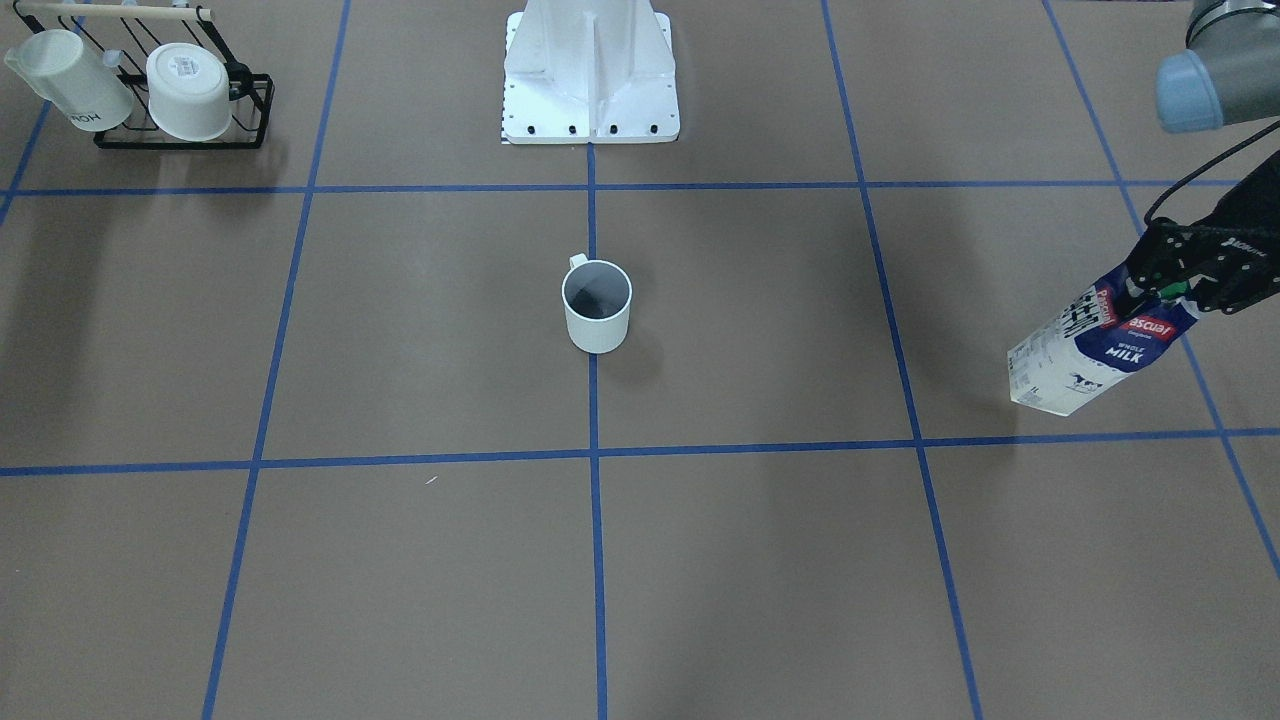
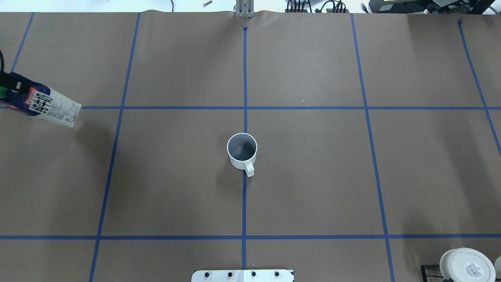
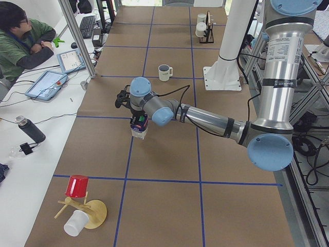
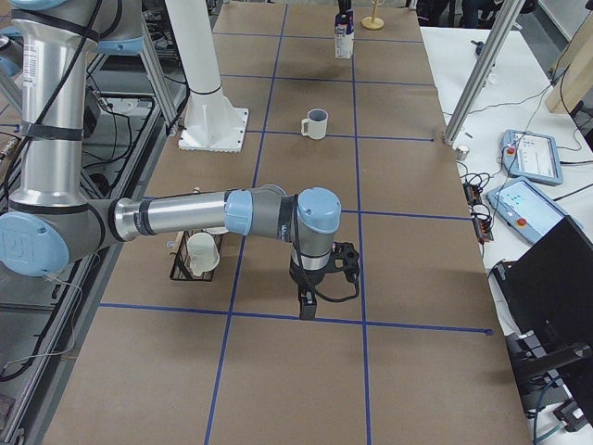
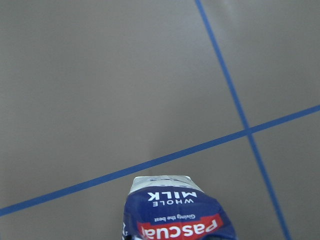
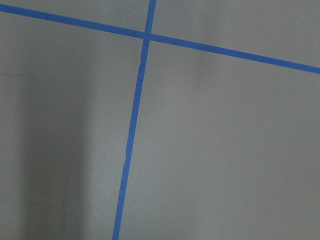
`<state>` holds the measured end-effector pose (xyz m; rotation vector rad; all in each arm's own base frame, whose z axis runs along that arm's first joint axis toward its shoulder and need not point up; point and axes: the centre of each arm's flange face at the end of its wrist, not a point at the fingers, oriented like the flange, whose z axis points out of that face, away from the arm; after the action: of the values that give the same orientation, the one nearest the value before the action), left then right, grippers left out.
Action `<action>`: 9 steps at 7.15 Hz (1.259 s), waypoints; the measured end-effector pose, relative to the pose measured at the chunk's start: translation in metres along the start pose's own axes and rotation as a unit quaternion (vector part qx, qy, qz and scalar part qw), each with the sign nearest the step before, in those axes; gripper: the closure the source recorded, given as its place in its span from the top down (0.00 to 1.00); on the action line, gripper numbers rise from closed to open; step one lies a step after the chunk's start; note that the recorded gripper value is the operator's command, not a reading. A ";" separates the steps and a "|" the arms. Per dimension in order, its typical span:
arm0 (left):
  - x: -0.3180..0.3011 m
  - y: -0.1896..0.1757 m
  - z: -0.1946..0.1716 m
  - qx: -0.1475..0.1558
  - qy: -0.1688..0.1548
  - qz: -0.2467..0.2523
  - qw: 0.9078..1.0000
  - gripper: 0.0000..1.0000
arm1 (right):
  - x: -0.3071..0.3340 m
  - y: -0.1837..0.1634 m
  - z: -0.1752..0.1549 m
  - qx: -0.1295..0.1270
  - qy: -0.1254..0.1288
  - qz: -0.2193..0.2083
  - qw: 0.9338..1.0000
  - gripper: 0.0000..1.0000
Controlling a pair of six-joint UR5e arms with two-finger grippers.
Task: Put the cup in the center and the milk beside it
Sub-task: 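Carry the milk carton with the left gripper toward the mug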
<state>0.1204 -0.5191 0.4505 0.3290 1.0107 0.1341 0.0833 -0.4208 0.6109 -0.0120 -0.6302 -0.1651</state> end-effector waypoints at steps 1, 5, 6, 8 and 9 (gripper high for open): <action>0.042 -0.007 0.012 0.001 0.009 -0.021 1.000 0.00 | 0.000 0.000 0.000 0.000 0.000 0.000 1.000 1.00; 0.244 -0.022 0.059 -0.014 0.011 -0.104 0.994 0.00 | 0.000 0.001 0.001 0.000 -0.001 0.000 1.000 1.00; 0.298 -0.020 0.060 -0.023 -0.007 -0.121 0.992 0.00 | 0.000 0.001 0.001 -0.001 -0.001 0.001 1.000 1.00; 0.383 -0.002 0.089 -0.031 -0.043 -0.136 0.989 0.00 | 0.000 0.001 0.001 -0.001 -0.002 0.001 1.000 1.00; 0.404 0.005 0.100 -0.035 -0.050 -0.141 0.988 0.00 | 0.000 0.001 0.001 -0.001 -0.002 0.001 1.000 1.00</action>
<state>0.4191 -0.4300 0.1744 0.1251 0.9415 -0.1022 0.0831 -0.4200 0.6117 -0.0145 -0.6335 -0.1632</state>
